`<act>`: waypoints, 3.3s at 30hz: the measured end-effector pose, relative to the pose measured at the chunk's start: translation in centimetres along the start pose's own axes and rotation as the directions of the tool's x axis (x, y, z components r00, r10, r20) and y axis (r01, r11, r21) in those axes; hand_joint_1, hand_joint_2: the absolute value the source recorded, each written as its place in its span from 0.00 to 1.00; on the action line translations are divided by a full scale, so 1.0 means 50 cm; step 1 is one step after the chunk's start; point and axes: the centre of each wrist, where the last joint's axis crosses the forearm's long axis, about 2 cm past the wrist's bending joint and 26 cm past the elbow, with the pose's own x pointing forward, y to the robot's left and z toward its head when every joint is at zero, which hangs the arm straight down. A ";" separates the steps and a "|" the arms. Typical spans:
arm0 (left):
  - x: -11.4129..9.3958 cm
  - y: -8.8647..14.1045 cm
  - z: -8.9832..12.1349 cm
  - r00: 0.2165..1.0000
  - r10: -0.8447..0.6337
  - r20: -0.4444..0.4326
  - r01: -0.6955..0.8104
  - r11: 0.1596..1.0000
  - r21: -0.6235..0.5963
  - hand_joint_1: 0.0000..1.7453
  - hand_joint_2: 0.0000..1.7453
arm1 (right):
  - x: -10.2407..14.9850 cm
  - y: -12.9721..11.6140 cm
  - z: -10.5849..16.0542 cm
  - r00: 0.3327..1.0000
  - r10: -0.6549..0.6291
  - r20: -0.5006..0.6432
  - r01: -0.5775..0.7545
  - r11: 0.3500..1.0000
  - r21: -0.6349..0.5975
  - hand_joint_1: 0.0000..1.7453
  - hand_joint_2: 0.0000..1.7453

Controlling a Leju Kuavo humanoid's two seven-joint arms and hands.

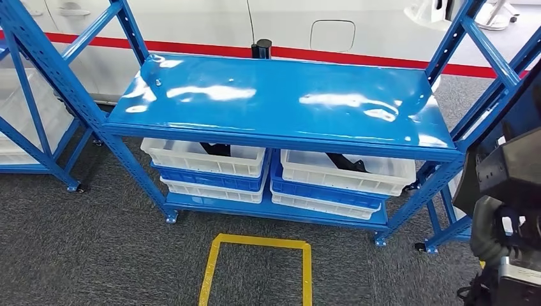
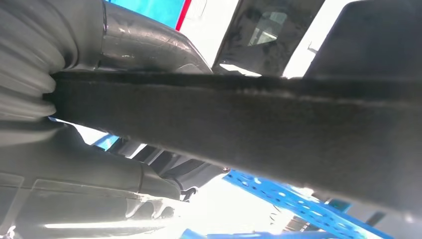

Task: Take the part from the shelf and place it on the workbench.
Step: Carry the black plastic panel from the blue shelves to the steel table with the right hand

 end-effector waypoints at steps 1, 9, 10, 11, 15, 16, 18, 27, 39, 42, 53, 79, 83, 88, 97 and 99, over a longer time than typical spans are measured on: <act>0.001 -0.001 0.000 1.000 0.001 0.001 -0.001 1.000 -0.001 0.00 1.00 | 0.000 0.000 0.000 1.000 0.001 0.000 -0.001 1.000 0.000 1.00 1.00; 0.002 0.002 -0.001 1.000 0.003 0.002 -0.003 1.000 -0.025 0.00 1.00 | -0.001 0.000 0.000 1.000 0.006 0.001 -0.006 1.000 0.000 1.00 1.00; 0.002 0.003 -0.002 1.000 0.002 0.003 -0.002 1.000 -0.024 0.00 1.00 | -0.001 -0.001 0.000 1.000 0.007 0.001 -0.007 1.000 0.000 1.00 1.00; 0.002 0.005 -0.002 1.000 0.002 0.003 -0.002 1.000 -0.023 0.00 1.00 | -0.001 -0.001 0.001 1.000 0.008 0.000 -0.008 1.000 0.000 1.00 1.00; 0.000 0.009 -0.002 1.000 0.000 0.001 0.000 1.000 -0.019 0.00 1.00 | -0.001 0.000 0.001 1.000 0.008 -0.001 -0.008 1.000 -0.001 1.00 1.00; -0.001 0.010 -0.002 1.000 -0.001 0.001 0.001 1.000 -0.019 0.00 1.00 | -0.001 0.000 0.001 1.000 0.007 -0.001 -0.007 1.000 -0.001 1.00 1.00; -0.001 0.010 -0.002 1.000 -0.002 0.001 0.002 1.000 -0.020 0.00 1.00 | -0.001 0.000 0.001 1.000 0.008 -0.001 -0.008 1.000 -0.002 1.00 1.00; 0.003 0.011 -0.003 1.000 -0.014 0.007 0.014 1.000 -0.025 0.00 1.00 | 0.002 -0.003 0.003 0.999 0.031 0.022 -0.031 0.999 -0.019 1.00 1.00; 0.006 0.014 -0.005 1.000 -0.014 0.009 0.015 1.000 -0.023 0.00 1.00 | 0.008 -0.014 0.024 0.998 0.045 0.035 -0.044 0.999 -0.023 1.00 1.00; 0.006 0.015 -0.005 1.000 -0.015 0.010 0.015 1.000 -0.022 0.00 1.00 | 0.010 -0.015 0.026 0.998 0.044 0.035 -0.043 0.999 -0.022 1.00 1.00; 0.005 0.020 -0.006 1.000 -0.015 0.009 0.015 1.000 -0.025 0.00 1.00 | 0.017 -0.016 0.031 0.998 0.055 0.036 -0.054 0.998 -0.018 1.00 1.00; 0.009 0.025 -0.008 0.996 -0.066 0.061 0.068 0.997 -0.035 0.00 1.00 | 0.027 -0.025 0.029 0.996 0.073 0.056 -0.072 0.997 -0.010 1.00 1.00; 0.007 0.026 -0.008 0.996 -0.067 0.059 0.070 0.997 -0.035 0.00 1.00 | 0.028 -0.025 0.030 0.995 0.085 0.062 -0.085 0.996 -0.002 1.00 1.00; 0.010 0.027 -0.009 0.996 -0.064 0.061 0.066 0.997 -0.033 0.00 1.00 | 0.029 -0.022 0.030 0.993 0.098 0.071 -0.099 0.995 0.015 1.00 1.00; 0.008 0.020 -0.007 0.997 -0.051 0.056 0.053 0.998 -0.032 0.00 1.00 | 0.033 -0.015 0.034 0.993 0.088 0.075 -0.092 0.994 0.053 1.00 1.00; 0.007 0.018 -0.006 0.997 -0.050 0.054 0.051 0.998 -0.033 0.00 1.00 | 0.034 -0.015 0.035 0.994 0.086 0.074 -0.090 0.994 0.054 1.00 1.00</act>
